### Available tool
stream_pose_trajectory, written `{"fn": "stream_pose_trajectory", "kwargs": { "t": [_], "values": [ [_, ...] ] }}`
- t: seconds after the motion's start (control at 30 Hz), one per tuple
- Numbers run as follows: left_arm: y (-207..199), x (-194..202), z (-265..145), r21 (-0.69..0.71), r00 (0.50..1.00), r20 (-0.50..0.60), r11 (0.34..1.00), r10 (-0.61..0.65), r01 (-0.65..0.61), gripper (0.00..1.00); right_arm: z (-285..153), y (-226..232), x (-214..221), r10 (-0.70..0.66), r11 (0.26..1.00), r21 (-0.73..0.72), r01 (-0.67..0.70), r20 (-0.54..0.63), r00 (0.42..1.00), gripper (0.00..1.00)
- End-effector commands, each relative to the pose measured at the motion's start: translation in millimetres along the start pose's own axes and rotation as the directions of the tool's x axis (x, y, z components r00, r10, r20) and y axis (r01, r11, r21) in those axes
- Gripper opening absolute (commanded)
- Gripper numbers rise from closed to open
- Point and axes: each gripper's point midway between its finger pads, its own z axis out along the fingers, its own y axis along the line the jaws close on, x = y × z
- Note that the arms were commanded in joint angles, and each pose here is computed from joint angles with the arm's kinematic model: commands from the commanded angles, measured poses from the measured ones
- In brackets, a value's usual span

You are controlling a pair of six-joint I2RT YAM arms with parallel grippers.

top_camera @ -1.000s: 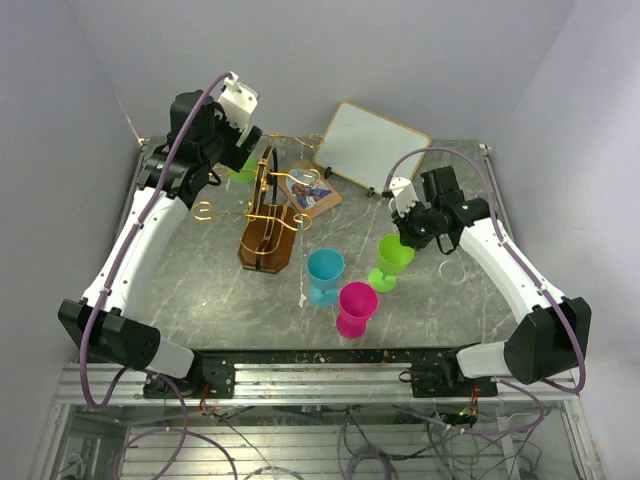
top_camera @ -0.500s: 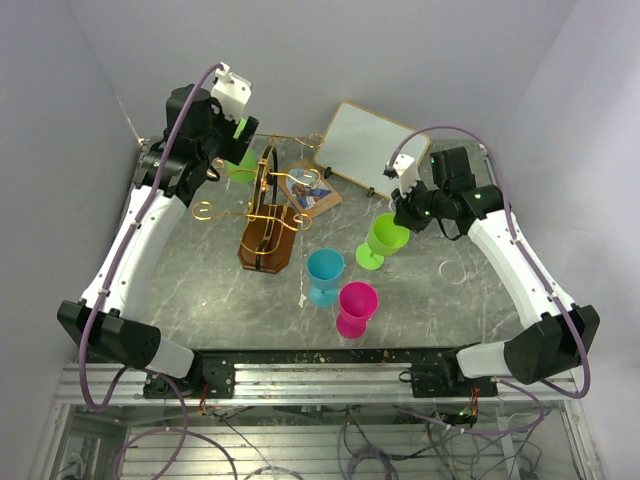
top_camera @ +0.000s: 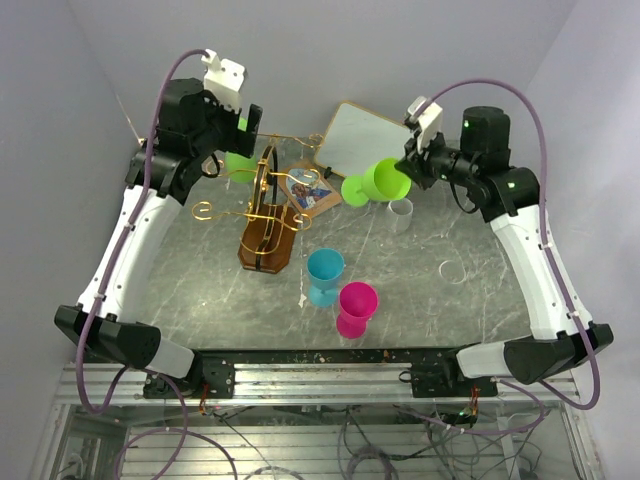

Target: Place the wine glass upside down on the wine glass rack

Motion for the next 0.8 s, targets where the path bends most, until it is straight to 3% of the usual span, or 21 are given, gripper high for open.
{"fn": "stream_pose_trajectory", "kwargs": {
  "t": [0.0,0.23,0.4,0.77],
  "values": [
    [-35.0,-46.6,-11.5,0.200,0.976,0.124,0.968,-0.177,0.150,1.00,-10.1,-27.9,-52.9,-0.033,0.992,0.126,0.015,0.141,0.990,0.00],
    [-75.0,-69.5,-3.2,0.412,0.923,0.099,0.859,-0.372,0.303,0.96,-30.0,-46.7,-109.5,-0.061,0.979,0.205,0.002,0.283,0.957,0.00],
    [-102.9,-89.0,3.9,0.558,0.866,0.043,0.732,-0.497,0.392,0.91,-38.5,-51.4,-131.6,-0.047,0.976,0.215,-0.029,0.339,0.939,0.00],
    [-156.4,-89.7,31.0,0.709,0.809,-0.081,0.537,-0.582,0.457,0.79,-45.9,-39.9,-150.9,0.011,0.987,0.144,-0.075,0.405,0.914,0.00]
  ]
}}
